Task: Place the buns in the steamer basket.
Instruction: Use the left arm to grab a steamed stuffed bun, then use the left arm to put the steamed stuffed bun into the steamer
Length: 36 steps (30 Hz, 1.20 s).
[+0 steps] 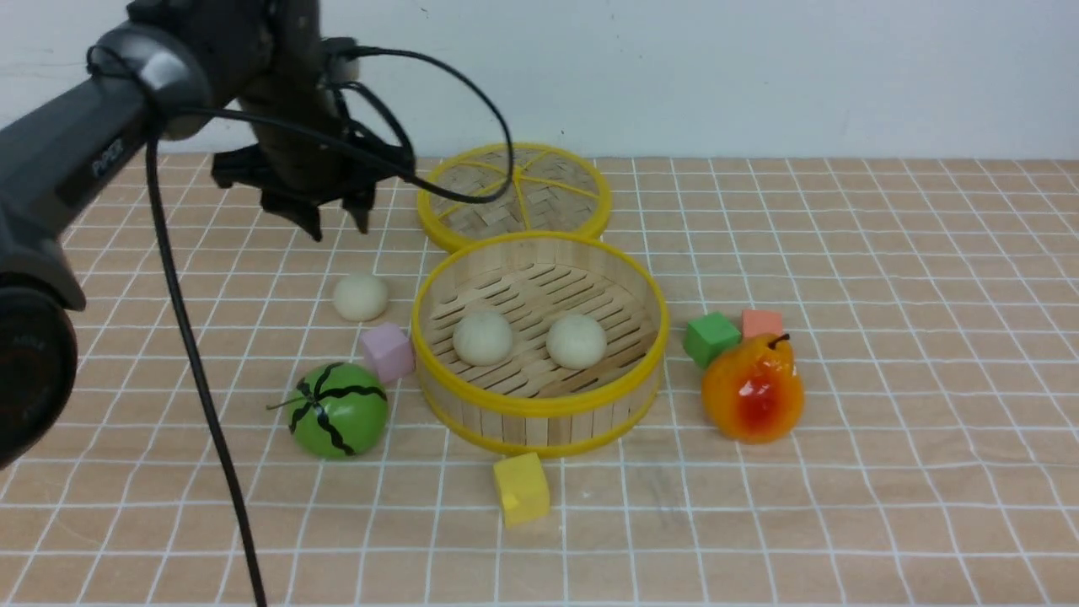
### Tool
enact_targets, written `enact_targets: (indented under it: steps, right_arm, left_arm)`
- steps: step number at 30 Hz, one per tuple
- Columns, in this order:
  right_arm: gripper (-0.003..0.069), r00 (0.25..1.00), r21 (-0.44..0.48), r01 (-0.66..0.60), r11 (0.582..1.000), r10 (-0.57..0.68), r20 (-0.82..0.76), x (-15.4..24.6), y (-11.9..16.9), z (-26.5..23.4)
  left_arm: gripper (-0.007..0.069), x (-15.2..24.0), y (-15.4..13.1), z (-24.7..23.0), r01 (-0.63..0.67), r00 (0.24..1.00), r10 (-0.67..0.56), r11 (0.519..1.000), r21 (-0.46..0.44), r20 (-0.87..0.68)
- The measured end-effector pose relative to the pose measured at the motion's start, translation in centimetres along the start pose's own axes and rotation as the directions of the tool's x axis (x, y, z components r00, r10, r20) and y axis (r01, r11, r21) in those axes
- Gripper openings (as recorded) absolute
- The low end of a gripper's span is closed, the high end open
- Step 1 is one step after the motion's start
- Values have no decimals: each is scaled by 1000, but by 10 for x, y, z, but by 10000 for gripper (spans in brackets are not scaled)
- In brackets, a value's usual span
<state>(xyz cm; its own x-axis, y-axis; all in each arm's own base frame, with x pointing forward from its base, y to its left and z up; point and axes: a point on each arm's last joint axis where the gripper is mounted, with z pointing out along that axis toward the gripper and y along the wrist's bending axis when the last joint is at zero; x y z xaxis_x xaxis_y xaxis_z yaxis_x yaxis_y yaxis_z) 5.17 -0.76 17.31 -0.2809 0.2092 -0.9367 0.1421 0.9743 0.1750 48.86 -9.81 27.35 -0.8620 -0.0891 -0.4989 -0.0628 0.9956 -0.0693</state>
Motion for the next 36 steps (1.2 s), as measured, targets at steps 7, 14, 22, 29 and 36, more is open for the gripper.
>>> enact_targets:
  steps: [7,14,22,29,36]
  right_arm:
    - [241,1000,0,0,1000,0,1,0,0,0]
    - [241,1000,0,0,1000,0,1,0,0,0]
    - [241,1000,0,0,1000,0,1,0,0,0]
    - [241,1000,0,0,1000,0,0,0,0,0]
    - [241,1000,0,0,1000,0,0,0,0,0]
  left_arm:
    - [272,0,3,38,12,1000,-13,1000,19,22]
    - [269,13,2,82,10,1000,-9,1000,11,-23]
    - [220,16,2,93,8,1000,-8,1000,11,-28]
    - [-6,15,3,84,9,999,-8,1000,6,-39]
    - [-10,3,-10,27,-5,1000,4,998,57,4]
